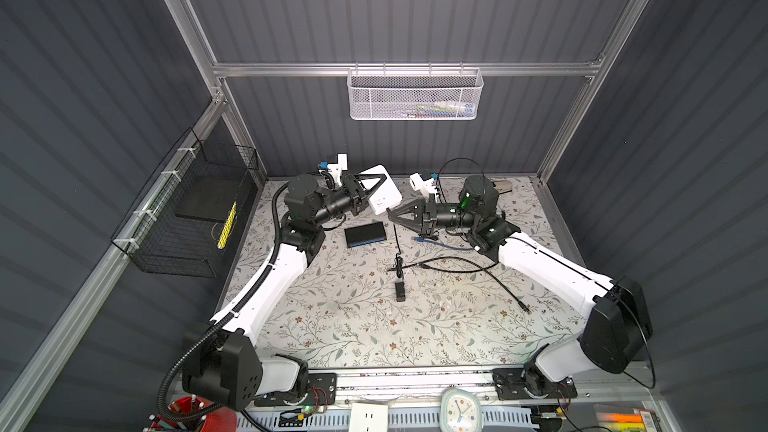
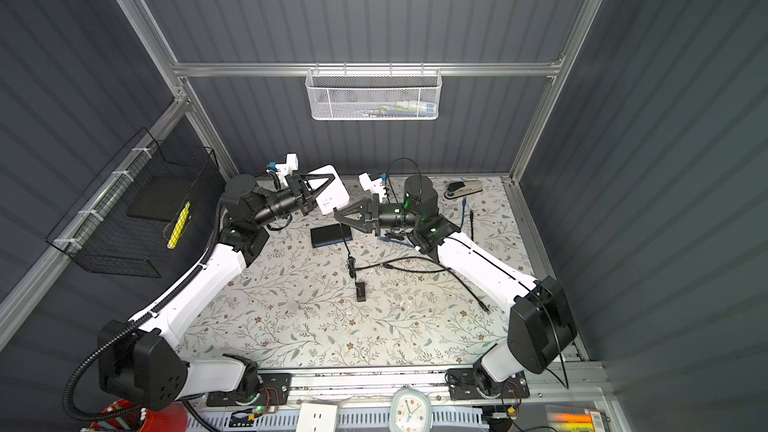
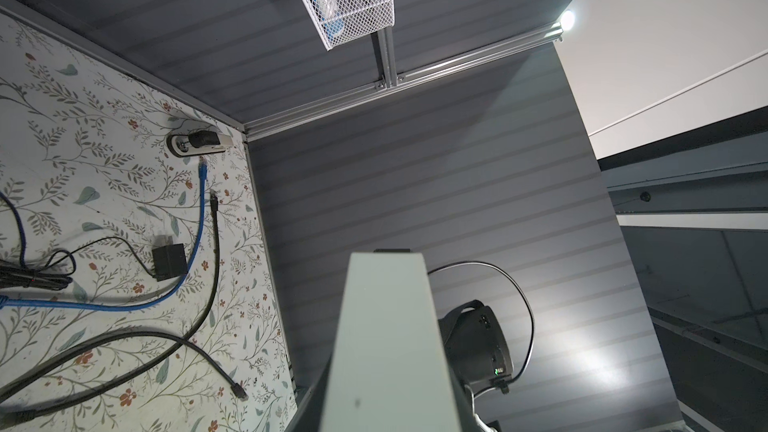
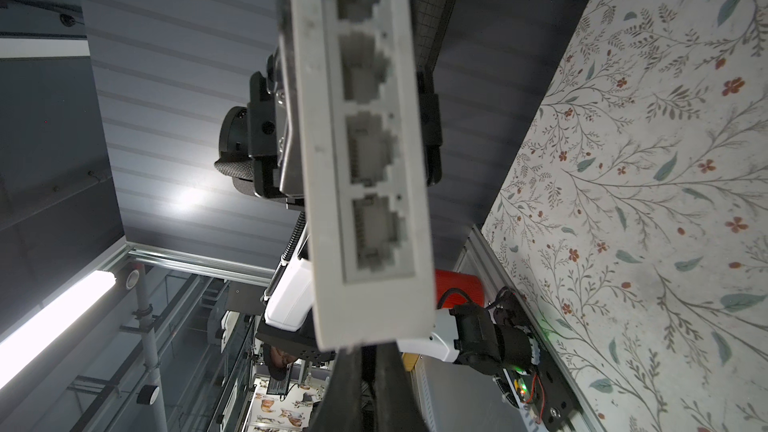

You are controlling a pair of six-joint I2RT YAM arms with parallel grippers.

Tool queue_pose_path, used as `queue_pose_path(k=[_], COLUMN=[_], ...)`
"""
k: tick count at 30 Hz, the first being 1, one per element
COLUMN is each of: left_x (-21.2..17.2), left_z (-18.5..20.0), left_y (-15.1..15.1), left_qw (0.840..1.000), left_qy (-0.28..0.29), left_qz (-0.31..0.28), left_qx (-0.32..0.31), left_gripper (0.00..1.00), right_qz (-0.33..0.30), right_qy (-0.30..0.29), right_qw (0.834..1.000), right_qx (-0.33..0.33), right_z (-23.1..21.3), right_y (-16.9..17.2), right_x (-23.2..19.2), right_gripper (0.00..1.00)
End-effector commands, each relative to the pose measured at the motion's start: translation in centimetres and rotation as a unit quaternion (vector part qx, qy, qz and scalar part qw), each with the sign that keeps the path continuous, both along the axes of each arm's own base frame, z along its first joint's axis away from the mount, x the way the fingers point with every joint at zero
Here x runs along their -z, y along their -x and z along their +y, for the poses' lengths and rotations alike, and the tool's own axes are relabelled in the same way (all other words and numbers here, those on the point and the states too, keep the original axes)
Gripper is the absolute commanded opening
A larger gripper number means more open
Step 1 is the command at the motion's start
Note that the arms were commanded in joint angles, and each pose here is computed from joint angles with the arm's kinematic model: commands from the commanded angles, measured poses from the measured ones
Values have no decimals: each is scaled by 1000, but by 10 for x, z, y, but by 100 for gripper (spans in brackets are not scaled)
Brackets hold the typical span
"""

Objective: Insert the plug into the switch port

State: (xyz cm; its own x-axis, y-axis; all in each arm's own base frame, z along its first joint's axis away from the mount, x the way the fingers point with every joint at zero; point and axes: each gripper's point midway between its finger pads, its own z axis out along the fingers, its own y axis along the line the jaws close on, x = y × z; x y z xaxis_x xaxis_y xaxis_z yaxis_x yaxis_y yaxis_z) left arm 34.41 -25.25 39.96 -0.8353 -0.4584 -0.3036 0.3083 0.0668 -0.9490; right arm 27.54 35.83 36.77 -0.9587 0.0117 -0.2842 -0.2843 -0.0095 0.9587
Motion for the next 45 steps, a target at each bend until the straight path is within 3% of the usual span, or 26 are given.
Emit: queue_pose_path(k=[1,11,15,17,19,25,27,32,35,38,41,45], left_x=[20,38,29,25,21,9,5,3,-11,-17,-33,-40], left_z=[-55,-65,-55,-47,-42,-32,-24,-16,-19,-25,-32,-41], left_y=[91,94,80,73,68,61,55,42,39,35,33,38], left_qw=[977,974,979,981,983,987,989,991,989,985,982,980], left_qy=[-22,-48,-45,-43,-43,-34,-30,-25,-14,-41,-5,11], left_qz=[24,35,30,29,27,18,16,5,-34,-84,-101,-100], left_qx=[211,218,197,186,177,157,143,134,146,144,159,171], left_gripper=[0,0,0,0,0,0,0,0,0,0,0,0], right_qz=[-80,-79,-69,-63,-59,-49,-58,-99,-147,-135,-121,-121], right_qy=[-65,-70,-59,-50,-44,-19,1,31,55,6,-49,-63], right_qw=[984,985,986,986,986,988,987,980,971,979,985,984], right_qx=[148,134,138,144,147,148,150,173,179,155,116,119], right_z=[-21,-22,-26,-30,-32,-36,-40,-66,-77,-69,-47,-34], right_y=[-67,-67,-62,-59,-57,-50,-44,-25,-15,-10,-4,-8], right_x=[-45,-48,-39,-33,-29,-20,-14,0,-5,-15,-33,-49], right_gripper=[0,2,18,33,41,51,58,88,97,97,91,87])
